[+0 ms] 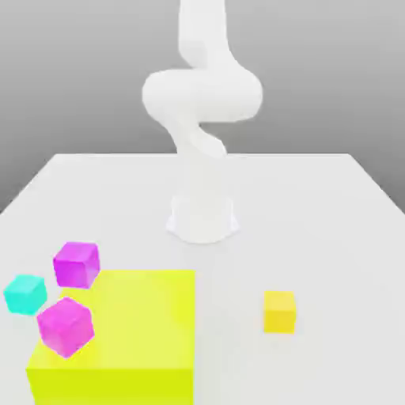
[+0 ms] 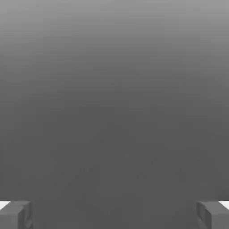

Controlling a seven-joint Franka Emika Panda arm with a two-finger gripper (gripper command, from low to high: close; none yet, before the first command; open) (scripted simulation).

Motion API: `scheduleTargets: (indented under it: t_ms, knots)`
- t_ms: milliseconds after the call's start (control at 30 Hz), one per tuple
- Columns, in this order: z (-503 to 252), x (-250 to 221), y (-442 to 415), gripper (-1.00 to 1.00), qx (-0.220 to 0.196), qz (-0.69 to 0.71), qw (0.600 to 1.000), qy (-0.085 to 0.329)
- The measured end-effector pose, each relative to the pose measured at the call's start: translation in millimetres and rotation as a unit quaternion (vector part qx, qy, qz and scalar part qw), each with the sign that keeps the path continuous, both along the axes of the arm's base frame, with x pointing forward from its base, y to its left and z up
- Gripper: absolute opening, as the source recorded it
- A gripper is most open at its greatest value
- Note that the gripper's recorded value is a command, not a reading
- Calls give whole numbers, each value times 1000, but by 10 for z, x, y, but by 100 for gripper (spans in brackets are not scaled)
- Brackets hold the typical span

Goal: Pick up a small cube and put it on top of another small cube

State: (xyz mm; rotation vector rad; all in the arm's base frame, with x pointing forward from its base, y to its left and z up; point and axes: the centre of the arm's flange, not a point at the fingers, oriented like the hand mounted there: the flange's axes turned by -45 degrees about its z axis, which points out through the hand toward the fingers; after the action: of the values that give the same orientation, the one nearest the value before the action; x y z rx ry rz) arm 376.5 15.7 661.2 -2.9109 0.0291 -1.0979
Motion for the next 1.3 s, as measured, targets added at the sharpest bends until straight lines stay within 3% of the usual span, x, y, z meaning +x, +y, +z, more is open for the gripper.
scheduleTargets:
  t_ms: [133, 300, 433, 600, 867, 900, 1300]
  knots:
    - [-991, 385, 323, 0, 18, 2, 997, 74]
    - [-2240, 489, 717, 0, 27, -1, 986, 166]
    - [-3250, 283, 990, 0, 23, -8, 970, 240]
    - [-4442, -358, 1220, 0, 2, -20, 942, 336]
    - [-5245, -500, 1222, 0, -1, -26, 935, 353]
    - [-5291, -505, 1219, -100, -1, -26, 935, 353]
    - [-4890, -489, 1225, -100, -2, -26, 935, 353]
